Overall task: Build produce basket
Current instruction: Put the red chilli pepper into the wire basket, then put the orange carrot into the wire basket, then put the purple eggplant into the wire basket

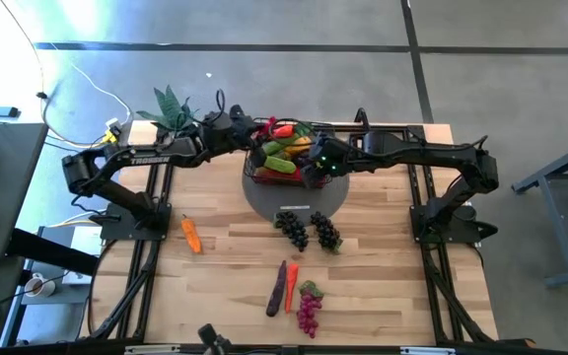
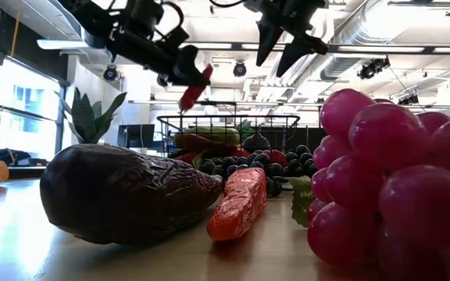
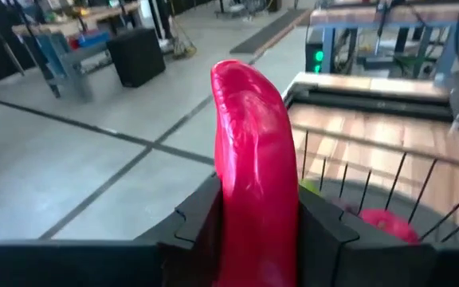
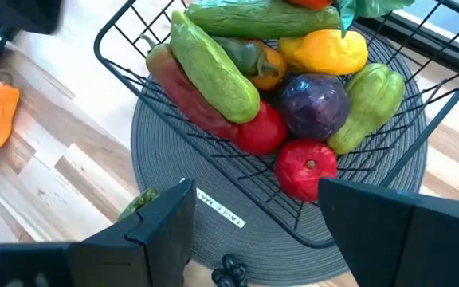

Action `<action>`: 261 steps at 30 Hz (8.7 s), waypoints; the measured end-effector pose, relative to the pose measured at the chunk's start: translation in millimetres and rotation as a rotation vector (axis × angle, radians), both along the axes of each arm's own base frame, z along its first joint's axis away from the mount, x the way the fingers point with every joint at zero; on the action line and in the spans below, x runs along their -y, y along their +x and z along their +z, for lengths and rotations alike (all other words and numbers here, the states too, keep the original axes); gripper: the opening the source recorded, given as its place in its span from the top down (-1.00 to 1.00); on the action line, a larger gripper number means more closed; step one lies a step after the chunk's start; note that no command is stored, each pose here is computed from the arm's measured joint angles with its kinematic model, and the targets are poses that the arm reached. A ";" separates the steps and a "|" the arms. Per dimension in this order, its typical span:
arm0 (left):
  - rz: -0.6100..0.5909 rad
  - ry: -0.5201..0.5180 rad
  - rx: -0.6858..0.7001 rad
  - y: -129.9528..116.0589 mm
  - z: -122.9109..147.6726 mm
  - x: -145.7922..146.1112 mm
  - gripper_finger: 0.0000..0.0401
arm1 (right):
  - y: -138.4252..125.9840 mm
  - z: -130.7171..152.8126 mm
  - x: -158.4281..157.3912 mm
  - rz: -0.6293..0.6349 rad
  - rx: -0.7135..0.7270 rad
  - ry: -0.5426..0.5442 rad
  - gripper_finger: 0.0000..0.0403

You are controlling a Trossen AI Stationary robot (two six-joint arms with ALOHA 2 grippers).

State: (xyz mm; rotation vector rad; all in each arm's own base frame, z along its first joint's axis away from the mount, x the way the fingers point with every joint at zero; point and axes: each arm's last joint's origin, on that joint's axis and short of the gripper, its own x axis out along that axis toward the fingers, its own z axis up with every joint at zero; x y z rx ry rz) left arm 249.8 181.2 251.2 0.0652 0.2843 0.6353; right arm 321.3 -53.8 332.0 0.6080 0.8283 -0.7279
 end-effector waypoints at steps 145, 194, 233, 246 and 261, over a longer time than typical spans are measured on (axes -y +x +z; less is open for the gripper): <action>-0.179 -0.495 -0.515 -55.1 3.8 151.1 0.02 | 96.1 -160.8 -185.1 -0.448 -0.056 0.666 0.55; 0.090 -0.645 -0.385 -57.8 2.8 148.2 0.02 | 132.8 -30.3 110.0 -0.203 0.375 0.043 0.56; 0.102 -0.701 -0.363 -57.8 2.5 149.0 0.02 | 127.0 -39.2 90.3 -0.133 0.191 0.074 -0.03; -0.064 -0.672 -0.447 -57.1 2.1 152.0 -0.09 | 130.5 -1.9 33.2 -0.146 0.180 0.038 -0.04; -0.136 -0.761 -0.410 -52.6 3.8 169.0 -0.26 | 128.2 46.9 -18.9 -0.174 0.318 -0.061 -0.04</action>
